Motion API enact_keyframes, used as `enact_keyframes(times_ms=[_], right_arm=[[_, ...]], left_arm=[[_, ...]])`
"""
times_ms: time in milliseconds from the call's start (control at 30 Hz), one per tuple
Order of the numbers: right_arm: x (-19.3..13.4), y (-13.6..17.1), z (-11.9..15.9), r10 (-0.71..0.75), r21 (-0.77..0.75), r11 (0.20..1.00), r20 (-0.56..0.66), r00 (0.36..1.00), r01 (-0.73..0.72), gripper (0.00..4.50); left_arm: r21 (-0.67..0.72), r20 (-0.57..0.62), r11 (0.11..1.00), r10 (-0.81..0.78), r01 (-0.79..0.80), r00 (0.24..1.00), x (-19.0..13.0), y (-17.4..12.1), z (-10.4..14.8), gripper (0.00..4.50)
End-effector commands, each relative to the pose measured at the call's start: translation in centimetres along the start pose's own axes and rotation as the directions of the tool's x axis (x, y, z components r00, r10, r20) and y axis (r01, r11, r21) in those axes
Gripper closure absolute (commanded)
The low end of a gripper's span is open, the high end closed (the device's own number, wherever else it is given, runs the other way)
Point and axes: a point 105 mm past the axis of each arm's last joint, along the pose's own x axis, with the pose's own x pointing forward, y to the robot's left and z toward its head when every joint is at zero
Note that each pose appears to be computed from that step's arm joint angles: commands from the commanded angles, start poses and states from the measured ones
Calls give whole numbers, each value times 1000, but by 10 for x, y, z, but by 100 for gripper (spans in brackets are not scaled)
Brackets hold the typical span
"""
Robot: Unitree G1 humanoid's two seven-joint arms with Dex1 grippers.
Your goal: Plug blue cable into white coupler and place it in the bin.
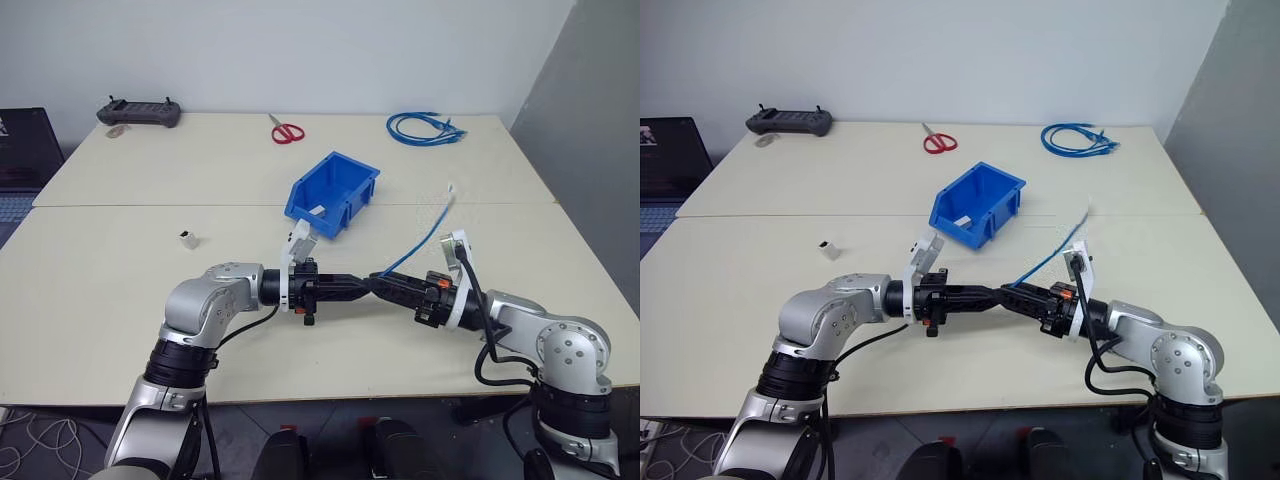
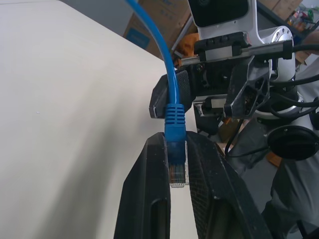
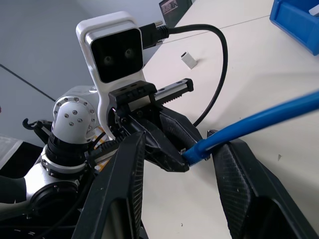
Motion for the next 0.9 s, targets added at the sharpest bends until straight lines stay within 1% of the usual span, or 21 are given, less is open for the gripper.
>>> enact_keyframes(times_ms=[33,167,333,433,500,900], right_arm=[[3,11,2,56,-17,998,2,998,-56,242],[6,9,3,58,-13,998,9,998,-58,242],[7,8,5,60,-10,998,18,998,-59,242],[6,7,7,56,0,998,37,998,-56,293],[5,6,10,56,12,998,56,997,-57,342],[-1,11,23,91,104,989,166,982,-109,346]], left_arm=[[2,56,999,-48,48,997,0,-12,18,429],[-49,71,995,-80,84,994,-2,-17,21,429],[-58,55,995,-82,85,995,-4,-18,19,429],[-57,52,995,-73,76,996,-4,-16,18,429],[-57,50,995,-78,81,996,-4,-16,18,429],[-46,50,995,-91,93,995,-3,-17,21,429]])
